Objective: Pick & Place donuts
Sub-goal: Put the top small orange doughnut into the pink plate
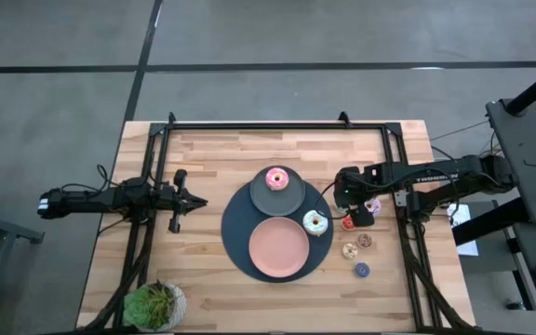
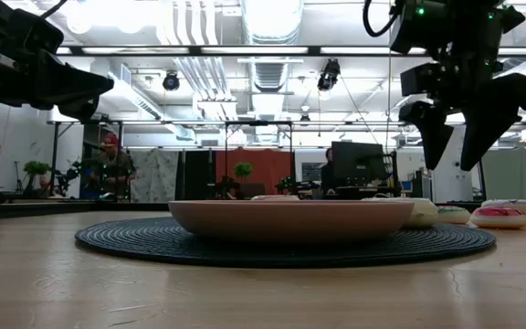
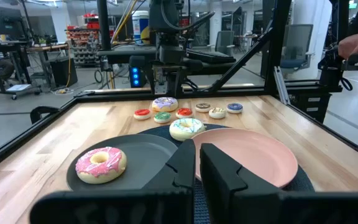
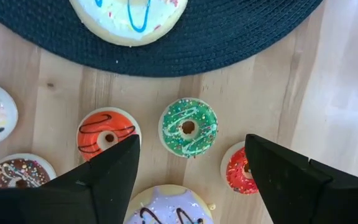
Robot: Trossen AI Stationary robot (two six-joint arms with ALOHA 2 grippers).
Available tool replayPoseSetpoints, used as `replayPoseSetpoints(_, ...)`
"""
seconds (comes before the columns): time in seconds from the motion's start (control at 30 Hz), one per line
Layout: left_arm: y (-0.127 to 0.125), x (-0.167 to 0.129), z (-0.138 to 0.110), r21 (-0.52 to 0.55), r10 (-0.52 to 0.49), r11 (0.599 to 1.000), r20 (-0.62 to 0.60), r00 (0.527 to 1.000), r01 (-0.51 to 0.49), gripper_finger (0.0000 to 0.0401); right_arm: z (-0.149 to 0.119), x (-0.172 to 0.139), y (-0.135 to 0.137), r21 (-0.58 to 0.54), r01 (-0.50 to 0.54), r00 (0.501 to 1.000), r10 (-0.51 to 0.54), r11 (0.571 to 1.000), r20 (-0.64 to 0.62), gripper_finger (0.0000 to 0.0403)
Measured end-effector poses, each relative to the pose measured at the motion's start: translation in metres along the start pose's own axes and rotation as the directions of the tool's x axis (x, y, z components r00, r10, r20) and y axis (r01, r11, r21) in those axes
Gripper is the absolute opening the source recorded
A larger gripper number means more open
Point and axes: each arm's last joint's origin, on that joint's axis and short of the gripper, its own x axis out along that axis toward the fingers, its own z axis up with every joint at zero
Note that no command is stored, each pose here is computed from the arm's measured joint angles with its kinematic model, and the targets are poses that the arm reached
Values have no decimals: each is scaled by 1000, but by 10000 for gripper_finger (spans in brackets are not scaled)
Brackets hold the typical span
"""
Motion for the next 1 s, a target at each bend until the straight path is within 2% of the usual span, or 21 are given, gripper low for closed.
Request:
replayPoseSetpoints(0.23, 0, 0, 0, 0, 0, 1000, -1, 1000, 0, 0, -3, 8, -6, 19, -3, 1000, 3, 1000, -31, 290)
replayPoseSetpoints(0.67, 0, 0, 0, 0, 0, 1000, 0, 1000, 0, 0, -16, 11, -42, 200, 41, 998, -29, 979, -63, 290)
replayPoseSetpoints(0.83, 0, 0, 0, 0, 0, 1000, 0, 1000, 0, 0, -21, 16, -54, 318, 35, 996, -5, 947, -95, 293)
replayPoseSetpoints(1.0, 0, 0, 0, 0, 0, 1000, 0, 1000, 0, 0, -20, 25, -62, 449, 22, 992, 35, 893, -118, 288)
